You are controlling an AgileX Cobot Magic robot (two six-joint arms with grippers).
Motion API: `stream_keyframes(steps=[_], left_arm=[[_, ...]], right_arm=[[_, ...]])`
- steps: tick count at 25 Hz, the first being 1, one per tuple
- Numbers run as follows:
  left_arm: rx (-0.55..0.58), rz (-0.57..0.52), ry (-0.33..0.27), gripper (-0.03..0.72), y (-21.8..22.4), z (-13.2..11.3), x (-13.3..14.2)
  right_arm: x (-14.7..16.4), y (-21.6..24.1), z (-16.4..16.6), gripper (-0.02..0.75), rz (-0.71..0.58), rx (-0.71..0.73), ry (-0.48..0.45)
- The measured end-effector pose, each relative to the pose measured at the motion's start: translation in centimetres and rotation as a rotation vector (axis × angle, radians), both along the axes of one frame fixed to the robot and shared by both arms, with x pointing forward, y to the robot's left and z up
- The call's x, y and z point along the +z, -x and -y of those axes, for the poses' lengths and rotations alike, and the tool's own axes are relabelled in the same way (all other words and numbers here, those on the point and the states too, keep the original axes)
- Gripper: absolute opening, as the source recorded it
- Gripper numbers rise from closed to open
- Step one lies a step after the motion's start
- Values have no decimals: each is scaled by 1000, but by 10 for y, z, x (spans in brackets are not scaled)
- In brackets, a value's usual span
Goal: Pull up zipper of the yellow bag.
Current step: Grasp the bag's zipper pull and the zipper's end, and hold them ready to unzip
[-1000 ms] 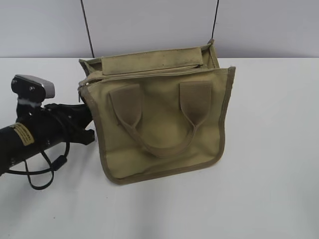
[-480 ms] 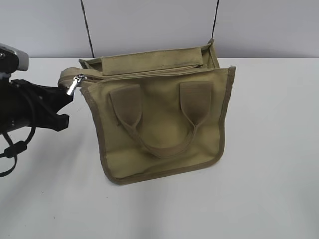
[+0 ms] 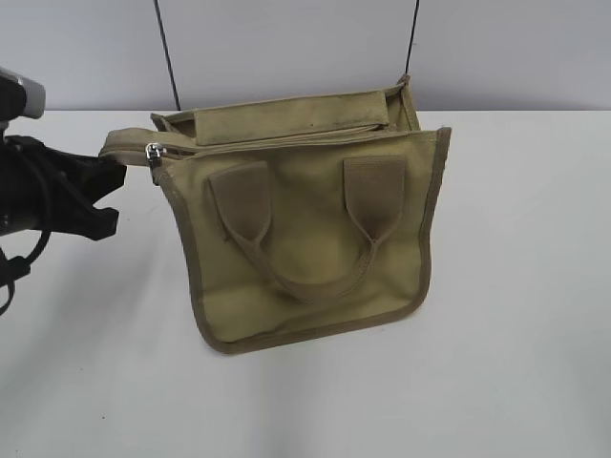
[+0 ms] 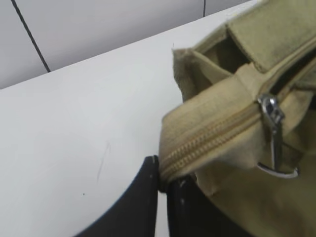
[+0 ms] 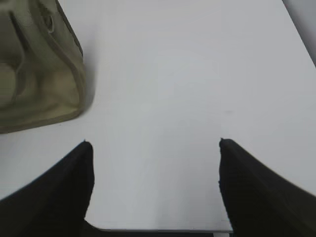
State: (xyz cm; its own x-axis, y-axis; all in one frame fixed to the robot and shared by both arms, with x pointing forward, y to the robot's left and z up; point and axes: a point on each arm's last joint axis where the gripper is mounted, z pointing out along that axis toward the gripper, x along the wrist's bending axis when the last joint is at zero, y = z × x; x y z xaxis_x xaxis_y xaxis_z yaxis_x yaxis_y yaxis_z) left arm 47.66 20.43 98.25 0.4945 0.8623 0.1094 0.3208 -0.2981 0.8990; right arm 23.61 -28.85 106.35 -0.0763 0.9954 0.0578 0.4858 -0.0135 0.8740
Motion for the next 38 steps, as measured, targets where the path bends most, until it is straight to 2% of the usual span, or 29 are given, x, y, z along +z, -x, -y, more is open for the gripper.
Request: stream_keyframes(steps=[5,11,18,23,27,33,38], left_arm=[[4,26,1,8,-9,2,12],[21,28,-3,8,-11,-1,14],[67,24,-8,8,-15,-13,13],[41,33,-39,8,-15,-13,13],[39,35,-43,8,-15,-13,13],[37,37,-42,8,-15,-13,13],[34,47,-36,8,-15,-12,14]], right_arm=[[36,-32,-1,576,30,5,-23],[61,-92,-8,574,-81,114,-20],[76,-179,-31,544,-224,263,-145],[81,-225,-87,543,-322,382,-178],[74,-250,-159,541,-428,485,-188],[62,-275,-257,447,-562,619,-207],[53,-295,-302,407,-666,688,-256]])
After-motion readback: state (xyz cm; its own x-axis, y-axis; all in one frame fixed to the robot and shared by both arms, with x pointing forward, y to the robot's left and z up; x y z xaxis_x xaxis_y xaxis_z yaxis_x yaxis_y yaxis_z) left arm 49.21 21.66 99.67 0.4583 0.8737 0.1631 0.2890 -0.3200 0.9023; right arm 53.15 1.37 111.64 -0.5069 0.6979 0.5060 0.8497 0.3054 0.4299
